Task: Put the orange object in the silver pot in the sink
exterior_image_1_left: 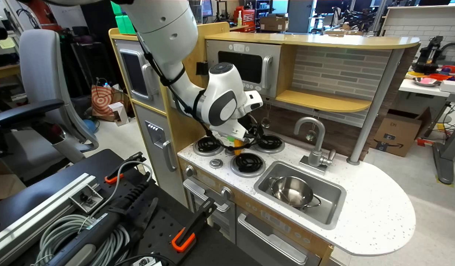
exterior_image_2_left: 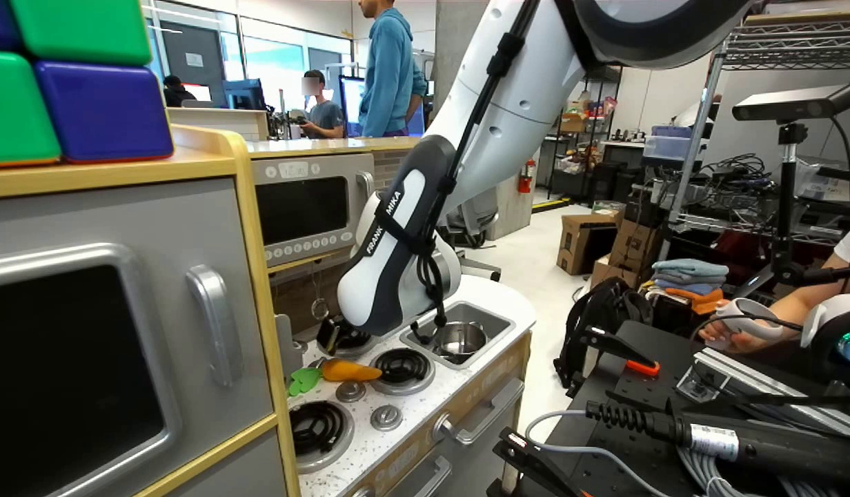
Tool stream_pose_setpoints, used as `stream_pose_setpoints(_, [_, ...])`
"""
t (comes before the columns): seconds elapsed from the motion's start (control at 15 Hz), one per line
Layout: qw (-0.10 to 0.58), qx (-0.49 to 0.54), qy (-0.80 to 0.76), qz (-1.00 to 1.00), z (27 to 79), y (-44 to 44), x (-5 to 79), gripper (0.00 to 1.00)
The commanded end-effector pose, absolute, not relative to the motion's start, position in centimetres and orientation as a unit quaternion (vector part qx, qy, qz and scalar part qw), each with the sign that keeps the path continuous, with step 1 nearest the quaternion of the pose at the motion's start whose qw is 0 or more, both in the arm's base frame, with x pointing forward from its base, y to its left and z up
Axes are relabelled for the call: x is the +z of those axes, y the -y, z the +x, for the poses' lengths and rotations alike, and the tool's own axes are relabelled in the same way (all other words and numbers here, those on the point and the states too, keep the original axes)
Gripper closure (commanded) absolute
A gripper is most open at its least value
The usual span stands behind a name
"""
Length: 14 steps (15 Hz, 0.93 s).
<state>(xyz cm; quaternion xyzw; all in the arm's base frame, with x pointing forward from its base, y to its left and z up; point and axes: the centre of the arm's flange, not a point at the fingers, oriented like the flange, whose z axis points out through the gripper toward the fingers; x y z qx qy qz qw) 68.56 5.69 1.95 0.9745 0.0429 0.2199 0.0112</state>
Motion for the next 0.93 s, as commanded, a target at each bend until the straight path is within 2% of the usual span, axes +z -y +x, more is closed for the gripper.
stream_pose_setpoints(0.0, [-0.023,0.235,-0.036,0.971,69.6,-7.8,2.5,0.0])
stream_pose_setpoints(0.67, [-0.04,0.184,-0.017,0.982,67.7,-9.4,-1.5,0.0])
stream_pose_setpoints(0.73, [-0.039,0.178,-0.016,0.983,67.4,-9.3,-2.4,0.03])
stream_pose_setpoints(0.8, [-0.039,0.172,-0.015,0.984,67.1,-9.3,-2.9,0.26])
stream_pose_setpoints(0.87, [-0.039,0.169,-0.016,0.985,66.8,-9.2,-3.2,0.27])
